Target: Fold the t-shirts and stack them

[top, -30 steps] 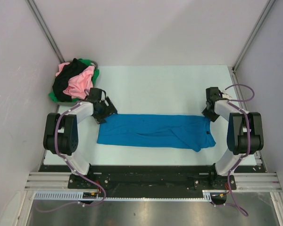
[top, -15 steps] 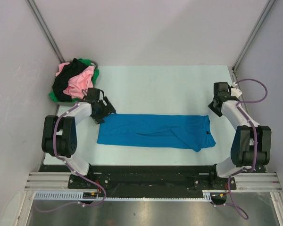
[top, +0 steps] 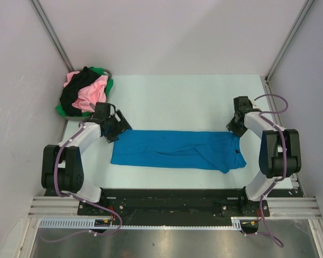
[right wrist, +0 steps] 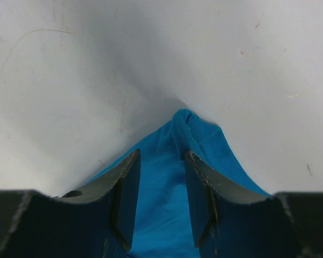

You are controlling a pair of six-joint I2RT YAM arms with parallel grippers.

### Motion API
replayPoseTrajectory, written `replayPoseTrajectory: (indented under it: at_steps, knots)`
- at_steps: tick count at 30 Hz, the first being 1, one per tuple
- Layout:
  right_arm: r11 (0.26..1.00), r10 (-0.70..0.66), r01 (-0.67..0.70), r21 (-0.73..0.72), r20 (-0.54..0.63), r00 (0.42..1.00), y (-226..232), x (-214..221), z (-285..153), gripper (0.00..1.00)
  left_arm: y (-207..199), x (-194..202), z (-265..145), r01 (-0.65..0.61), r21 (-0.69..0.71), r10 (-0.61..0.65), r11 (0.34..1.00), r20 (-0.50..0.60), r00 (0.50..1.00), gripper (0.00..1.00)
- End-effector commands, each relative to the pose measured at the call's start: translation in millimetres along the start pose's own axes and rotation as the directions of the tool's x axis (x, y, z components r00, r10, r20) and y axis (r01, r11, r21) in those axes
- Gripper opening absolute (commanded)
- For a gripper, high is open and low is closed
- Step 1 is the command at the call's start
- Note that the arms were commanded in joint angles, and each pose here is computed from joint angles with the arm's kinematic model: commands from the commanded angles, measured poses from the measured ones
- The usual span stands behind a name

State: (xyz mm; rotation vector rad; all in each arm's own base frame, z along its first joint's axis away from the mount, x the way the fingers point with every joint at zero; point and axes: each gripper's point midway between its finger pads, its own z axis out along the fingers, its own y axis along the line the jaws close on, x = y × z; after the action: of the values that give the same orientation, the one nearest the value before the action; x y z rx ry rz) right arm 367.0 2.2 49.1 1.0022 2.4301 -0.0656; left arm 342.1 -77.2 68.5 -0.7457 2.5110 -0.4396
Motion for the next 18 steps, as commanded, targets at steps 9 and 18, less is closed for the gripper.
replayPoseTrajectory:
  at_steps: [9, 18]
  knots:
    - [0.967, -0.170, 0.177, -0.186, 0.053, 0.984, 38.6, 8.9, -64.2, 0.46, -10.6, 1.5, -37.6, -0.023, 0.091, 0.019, 0.996, 0.047, 0.999, 0.90]
    - [0.820, -0.473, 0.439, -0.368, -0.003, 0.881, 68.2, 96.4, -98.5, 0.83, -7.2, 11.2, -47.5, -0.026, 0.118, 0.020, 0.993, 0.051, 0.998, 0.91]
